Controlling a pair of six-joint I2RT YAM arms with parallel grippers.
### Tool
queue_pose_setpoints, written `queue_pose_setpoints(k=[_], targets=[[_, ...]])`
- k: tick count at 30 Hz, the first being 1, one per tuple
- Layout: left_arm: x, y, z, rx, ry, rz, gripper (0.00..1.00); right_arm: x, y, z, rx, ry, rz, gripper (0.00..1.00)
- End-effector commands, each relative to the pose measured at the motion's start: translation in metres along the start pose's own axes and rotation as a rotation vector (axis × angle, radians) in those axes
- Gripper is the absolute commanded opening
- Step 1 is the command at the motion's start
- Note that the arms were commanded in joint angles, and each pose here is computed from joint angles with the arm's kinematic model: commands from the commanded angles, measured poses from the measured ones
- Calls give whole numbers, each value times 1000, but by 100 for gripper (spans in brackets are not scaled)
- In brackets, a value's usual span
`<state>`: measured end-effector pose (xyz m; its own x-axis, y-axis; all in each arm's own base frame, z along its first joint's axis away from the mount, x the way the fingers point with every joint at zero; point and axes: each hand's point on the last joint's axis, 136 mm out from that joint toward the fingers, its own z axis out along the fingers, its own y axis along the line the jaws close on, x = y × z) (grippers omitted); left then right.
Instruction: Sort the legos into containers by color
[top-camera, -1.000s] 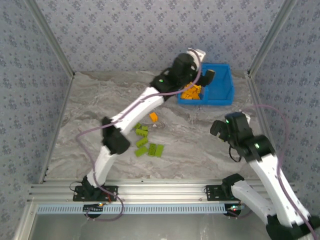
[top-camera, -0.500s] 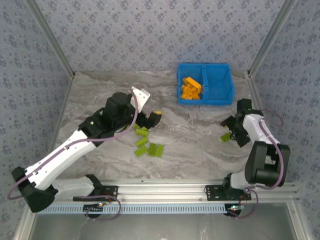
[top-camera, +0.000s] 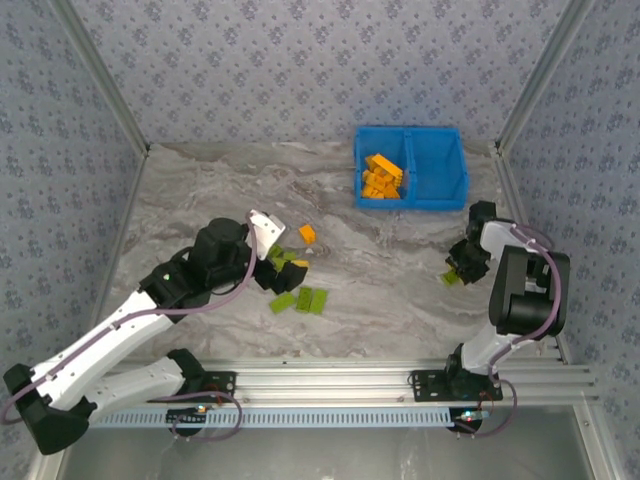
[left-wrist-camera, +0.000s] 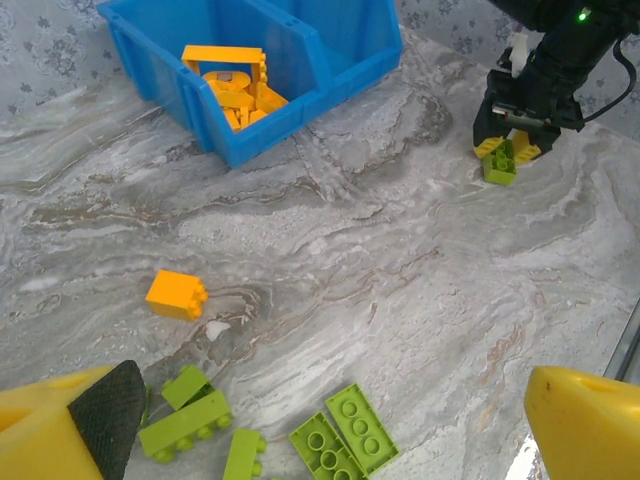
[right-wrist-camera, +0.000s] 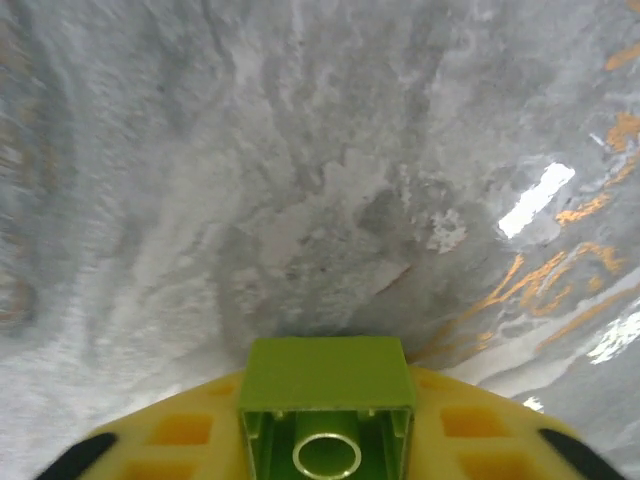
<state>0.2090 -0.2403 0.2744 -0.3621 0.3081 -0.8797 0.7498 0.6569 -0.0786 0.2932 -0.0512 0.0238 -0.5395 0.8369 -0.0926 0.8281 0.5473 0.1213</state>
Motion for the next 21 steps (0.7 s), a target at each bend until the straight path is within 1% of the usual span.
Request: queue_pose_setpoints(k=[1,3,6,9,10,12,14,15,17,19,21], targets=[[-10,5,-13,-35,-43,-7,99,-10,26,-41,-119,-117,-30,23],[-12,9,-16,-59,-49,-3,99,-10,48,-72,-166,-201,-96,23],[-14,12,-22,-82,-55,0,99,-14,91,-119,-222,-363,-208,24],[-10,14,-25,-95,-46,-17,99,-37,137,-160,-273,-536,-257,26],[-8,15,-25,-97,-40,-28,99,-49,151,-166,-278,-573,-263,26],[-4,15,-27,-99,-25,-50,99,-71,171,-164,-229,-620,-287,27],[-1,16,-32,-103,-16,-77,99,-94,191,-155,-174,-633,-311,27],[0,16,-36,-108,-17,-90,99,-102,198,-142,-126,-619,-350,27],[3,18,-43,-120,-26,-116,99,-117,217,-127,-89,-602,-391,29],[6,21,-51,-133,-47,-137,99,-128,229,-105,-49,-558,-419,33],[9,23,-58,-148,-71,-155,99,-133,240,-91,-54,-521,-443,39]])
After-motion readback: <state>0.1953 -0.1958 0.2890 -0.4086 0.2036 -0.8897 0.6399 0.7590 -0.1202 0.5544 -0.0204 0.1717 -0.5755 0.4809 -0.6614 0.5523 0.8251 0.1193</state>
